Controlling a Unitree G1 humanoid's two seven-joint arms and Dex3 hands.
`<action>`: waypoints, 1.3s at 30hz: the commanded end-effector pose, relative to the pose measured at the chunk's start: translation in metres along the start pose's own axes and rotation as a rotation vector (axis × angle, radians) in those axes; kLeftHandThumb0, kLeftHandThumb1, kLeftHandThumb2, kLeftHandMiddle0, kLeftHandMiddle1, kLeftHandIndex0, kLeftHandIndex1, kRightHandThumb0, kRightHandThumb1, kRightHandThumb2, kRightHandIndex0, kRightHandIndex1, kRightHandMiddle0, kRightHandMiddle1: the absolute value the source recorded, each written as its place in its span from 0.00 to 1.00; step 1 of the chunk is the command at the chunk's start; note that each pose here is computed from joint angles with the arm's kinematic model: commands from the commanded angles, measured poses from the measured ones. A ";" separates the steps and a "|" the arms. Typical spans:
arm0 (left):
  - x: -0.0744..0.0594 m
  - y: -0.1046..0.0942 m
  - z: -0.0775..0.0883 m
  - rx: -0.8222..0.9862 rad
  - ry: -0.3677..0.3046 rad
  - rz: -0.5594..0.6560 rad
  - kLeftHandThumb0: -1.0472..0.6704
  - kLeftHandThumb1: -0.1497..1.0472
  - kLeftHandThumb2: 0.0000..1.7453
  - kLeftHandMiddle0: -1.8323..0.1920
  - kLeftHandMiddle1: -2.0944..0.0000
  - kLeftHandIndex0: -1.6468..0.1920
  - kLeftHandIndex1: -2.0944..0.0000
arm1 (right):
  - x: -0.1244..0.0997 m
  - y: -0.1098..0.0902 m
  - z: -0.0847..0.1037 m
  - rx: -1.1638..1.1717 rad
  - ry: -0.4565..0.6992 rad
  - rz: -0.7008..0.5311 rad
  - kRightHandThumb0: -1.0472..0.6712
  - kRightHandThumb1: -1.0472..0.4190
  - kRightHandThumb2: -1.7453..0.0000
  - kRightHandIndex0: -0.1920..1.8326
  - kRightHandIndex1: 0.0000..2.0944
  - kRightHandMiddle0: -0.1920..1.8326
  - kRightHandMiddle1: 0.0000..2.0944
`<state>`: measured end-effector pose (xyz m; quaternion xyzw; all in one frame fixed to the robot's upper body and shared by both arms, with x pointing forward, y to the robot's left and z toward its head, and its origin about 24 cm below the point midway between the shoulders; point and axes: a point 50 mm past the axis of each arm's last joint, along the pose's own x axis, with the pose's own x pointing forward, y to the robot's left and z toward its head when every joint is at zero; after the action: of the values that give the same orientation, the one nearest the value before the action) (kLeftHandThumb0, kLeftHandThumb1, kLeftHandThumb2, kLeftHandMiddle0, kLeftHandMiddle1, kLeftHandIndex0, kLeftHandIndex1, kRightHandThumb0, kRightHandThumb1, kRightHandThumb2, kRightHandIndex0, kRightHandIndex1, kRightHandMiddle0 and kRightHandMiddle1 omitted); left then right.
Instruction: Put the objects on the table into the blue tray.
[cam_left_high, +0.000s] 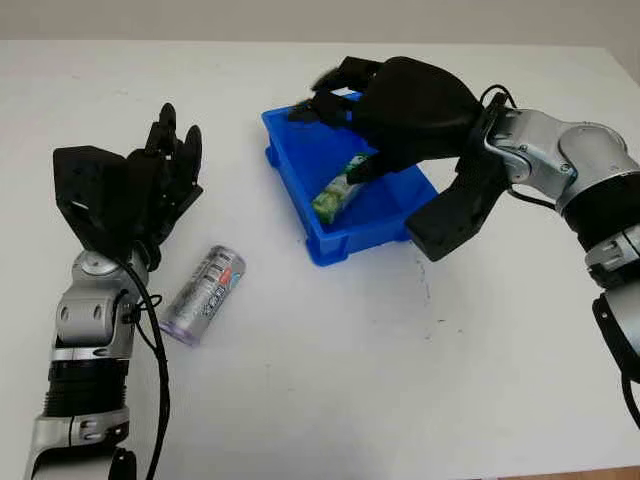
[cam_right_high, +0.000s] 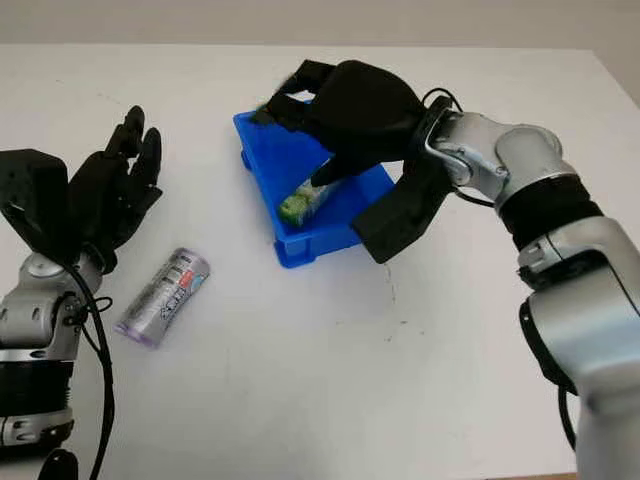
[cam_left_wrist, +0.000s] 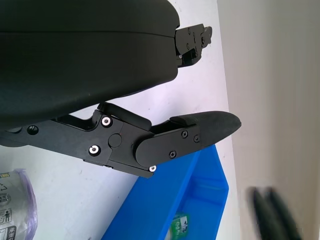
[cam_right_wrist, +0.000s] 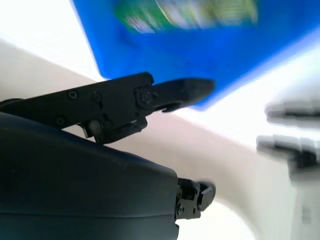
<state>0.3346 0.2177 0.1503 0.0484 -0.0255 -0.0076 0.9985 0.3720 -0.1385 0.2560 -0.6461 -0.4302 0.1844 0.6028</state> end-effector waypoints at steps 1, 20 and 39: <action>0.001 -0.001 0.005 0.015 -0.019 -0.001 0.22 1.00 0.38 1.00 1.00 1.00 1.00 | -0.003 -0.011 -0.001 0.066 0.010 -0.132 0.35 0.00 0.80 0.00 0.00 0.00 0.00; -0.006 0.008 0.010 0.060 -0.025 -0.005 0.21 1.00 0.39 1.00 1.00 1.00 1.00 | -0.087 0.042 -0.051 0.997 0.593 -0.336 0.16 0.00 0.66 0.00 0.00 0.00 0.00; -0.008 0.009 0.021 0.101 -0.054 -0.012 0.23 1.00 0.38 1.00 1.00 1.00 1.00 | -0.131 0.094 -0.019 1.180 0.794 -0.345 0.22 0.00 0.60 0.00 0.00 0.00 0.00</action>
<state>0.3266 0.2260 0.1623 0.0873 -0.0358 -0.0121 0.9955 0.3459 -0.2409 0.1349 -0.1606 -0.1017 0.0429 0.9808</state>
